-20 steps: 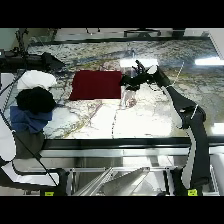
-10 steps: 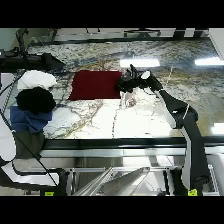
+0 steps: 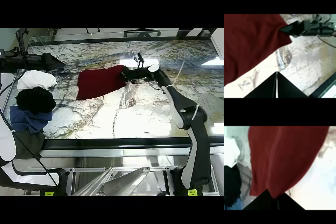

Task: Fold the shirts.

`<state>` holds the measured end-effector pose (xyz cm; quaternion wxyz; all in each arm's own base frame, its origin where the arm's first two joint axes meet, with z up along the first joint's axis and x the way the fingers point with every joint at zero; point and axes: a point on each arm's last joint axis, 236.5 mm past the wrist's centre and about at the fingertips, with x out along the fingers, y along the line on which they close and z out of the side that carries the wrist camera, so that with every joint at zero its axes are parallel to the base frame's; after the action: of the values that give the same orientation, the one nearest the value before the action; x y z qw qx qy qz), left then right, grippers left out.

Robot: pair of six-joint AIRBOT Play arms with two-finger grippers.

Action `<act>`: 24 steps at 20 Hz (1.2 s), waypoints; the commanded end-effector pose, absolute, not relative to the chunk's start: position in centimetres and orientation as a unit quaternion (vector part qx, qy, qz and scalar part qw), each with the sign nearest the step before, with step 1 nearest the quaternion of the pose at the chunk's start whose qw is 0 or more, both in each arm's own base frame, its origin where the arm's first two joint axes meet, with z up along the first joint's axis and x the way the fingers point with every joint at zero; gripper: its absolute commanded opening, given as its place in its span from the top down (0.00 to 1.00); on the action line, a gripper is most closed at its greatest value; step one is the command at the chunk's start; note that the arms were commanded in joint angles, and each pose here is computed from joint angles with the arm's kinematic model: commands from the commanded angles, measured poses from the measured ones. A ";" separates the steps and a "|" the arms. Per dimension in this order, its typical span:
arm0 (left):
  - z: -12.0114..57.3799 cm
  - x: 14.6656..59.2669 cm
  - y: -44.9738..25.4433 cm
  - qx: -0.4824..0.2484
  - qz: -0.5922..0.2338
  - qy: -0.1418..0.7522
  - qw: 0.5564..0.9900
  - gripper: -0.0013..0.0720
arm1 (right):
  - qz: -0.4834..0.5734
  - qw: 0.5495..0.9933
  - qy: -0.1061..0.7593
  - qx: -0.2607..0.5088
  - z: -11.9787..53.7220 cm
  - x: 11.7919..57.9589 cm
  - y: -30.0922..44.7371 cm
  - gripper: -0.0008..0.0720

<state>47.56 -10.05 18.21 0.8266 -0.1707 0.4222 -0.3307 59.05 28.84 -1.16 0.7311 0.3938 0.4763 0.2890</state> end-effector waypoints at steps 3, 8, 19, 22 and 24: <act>18.2 47.6 -10.0 -0.171 -0.330 0.423 0.827 0.96 | 0.214 0.786 0.473 0.336 4.7 59.4 16.5 0.96; 18.2 47.6 -10.0 -0.171 -0.330 0.422 0.827 0.96 | 0.030 0.825 0.471 0.311 7.1 57.6 -1.8 0.97; 18.4 48.0 -9.9 -0.173 -0.326 0.415 0.831 0.96 | -0.388 0.727 0.328 0.462 -1.8 33.9 -29.4 0.97; 18.6 48.5 -9.7 -0.175 -0.320 0.406 0.838 0.96 | -0.420 0.710 0.280 0.491 -6.3 29.8 -27.4 0.96; 18.6 48.6 -10.0 -0.174 -0.321 0.404 0.839 0.96 | -0.427 0.693 0.277 0.511 -8.5 28.5 -25.8 0.96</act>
<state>48.29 -9.90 18.51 0.8350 -0.1743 0.4102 -0.3228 31.79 -26.42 -5.51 0.7103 0.4859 0.3275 -0.3901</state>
